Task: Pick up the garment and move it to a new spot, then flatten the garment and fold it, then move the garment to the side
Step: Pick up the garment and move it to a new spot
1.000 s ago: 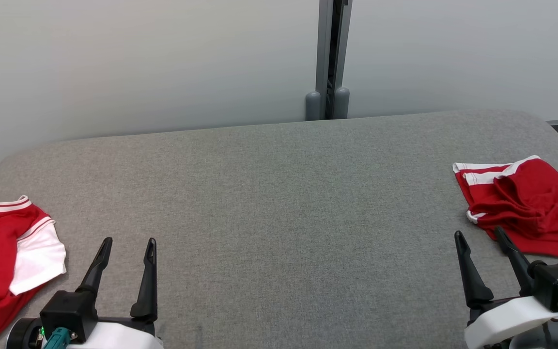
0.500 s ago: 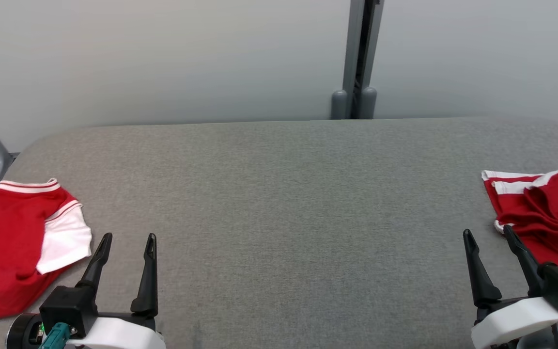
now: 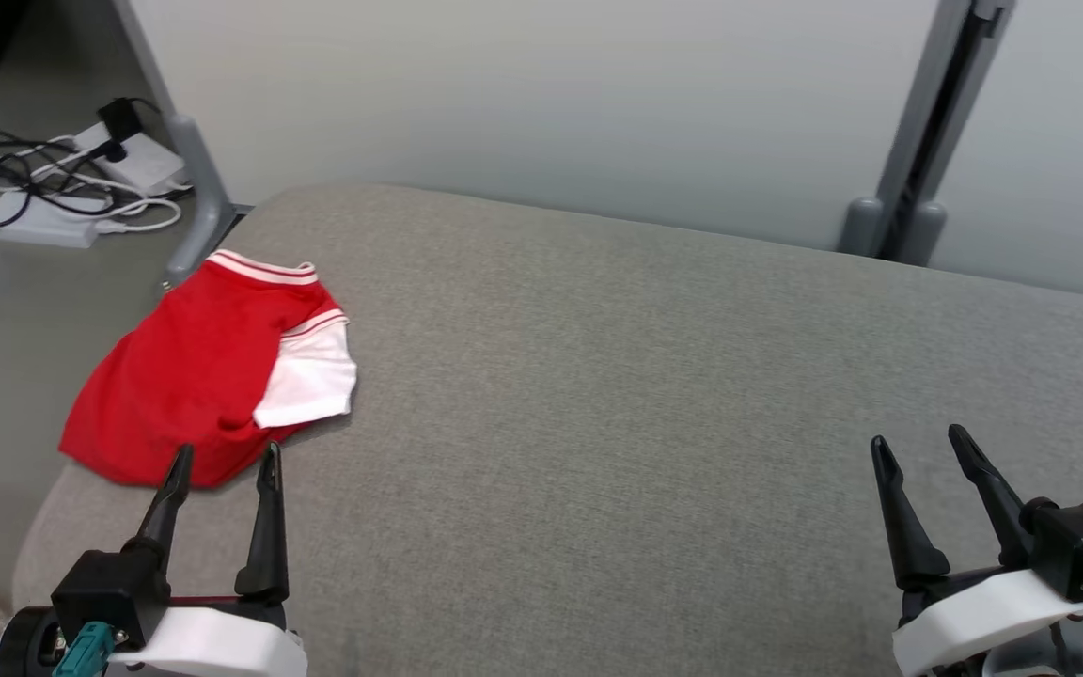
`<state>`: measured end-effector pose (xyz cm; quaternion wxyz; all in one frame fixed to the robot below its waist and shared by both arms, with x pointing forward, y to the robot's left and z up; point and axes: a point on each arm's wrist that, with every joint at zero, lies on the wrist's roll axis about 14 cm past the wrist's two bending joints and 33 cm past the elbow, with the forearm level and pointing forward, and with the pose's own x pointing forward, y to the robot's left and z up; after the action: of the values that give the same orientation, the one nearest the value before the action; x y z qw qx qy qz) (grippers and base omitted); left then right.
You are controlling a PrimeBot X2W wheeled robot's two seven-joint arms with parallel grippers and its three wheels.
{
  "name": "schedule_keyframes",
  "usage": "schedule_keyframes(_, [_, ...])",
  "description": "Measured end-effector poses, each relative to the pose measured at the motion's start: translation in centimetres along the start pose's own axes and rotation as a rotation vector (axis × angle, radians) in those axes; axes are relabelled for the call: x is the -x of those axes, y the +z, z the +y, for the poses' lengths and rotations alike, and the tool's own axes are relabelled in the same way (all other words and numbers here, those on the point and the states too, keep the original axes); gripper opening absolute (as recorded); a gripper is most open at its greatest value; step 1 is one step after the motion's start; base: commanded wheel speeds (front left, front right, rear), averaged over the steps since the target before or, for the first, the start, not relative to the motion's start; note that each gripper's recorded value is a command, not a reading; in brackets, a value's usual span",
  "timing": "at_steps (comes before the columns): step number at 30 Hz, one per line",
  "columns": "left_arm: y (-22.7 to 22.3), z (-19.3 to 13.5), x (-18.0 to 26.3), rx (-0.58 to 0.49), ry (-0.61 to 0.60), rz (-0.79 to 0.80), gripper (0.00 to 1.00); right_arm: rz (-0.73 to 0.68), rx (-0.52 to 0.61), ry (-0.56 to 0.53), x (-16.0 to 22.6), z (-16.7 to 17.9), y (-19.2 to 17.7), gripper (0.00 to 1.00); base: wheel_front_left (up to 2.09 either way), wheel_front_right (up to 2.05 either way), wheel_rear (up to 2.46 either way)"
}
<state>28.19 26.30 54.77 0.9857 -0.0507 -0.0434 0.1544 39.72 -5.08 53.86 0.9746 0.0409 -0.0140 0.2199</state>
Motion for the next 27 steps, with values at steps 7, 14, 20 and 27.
schedule_keyframes(7, [0.2,2.7,1.4,-0.002,0.092,-0.008,1.00,0.012,-0.015,0.091,-1.7,2.8,-0.5,1.00,0.00,0.00,0.00])
schedule_keyframes(14, [0.2,3.1,1.6,0.001,0.109,-0.010,1.00,0.021,-0.021,0.110,-2.0,3.4,-0.8,1.00,0.00,0.00,0.00])
schedule_keyframes(20, [1.1,2.9,0.8,0.006,0.107,-0.043,1.00,0.032,-0.030,0.110,-2.3,3.3,-1.1,1.00,0.00,0.00,0.00])
schedule_keyframes(27, [5.4,3.1,-5.1,-0.048,0.079,-0.190,1.00,0.042,-0.023,0.104,-4.3,2.5,-1.5,1.00,0.00,0.00,0.00])
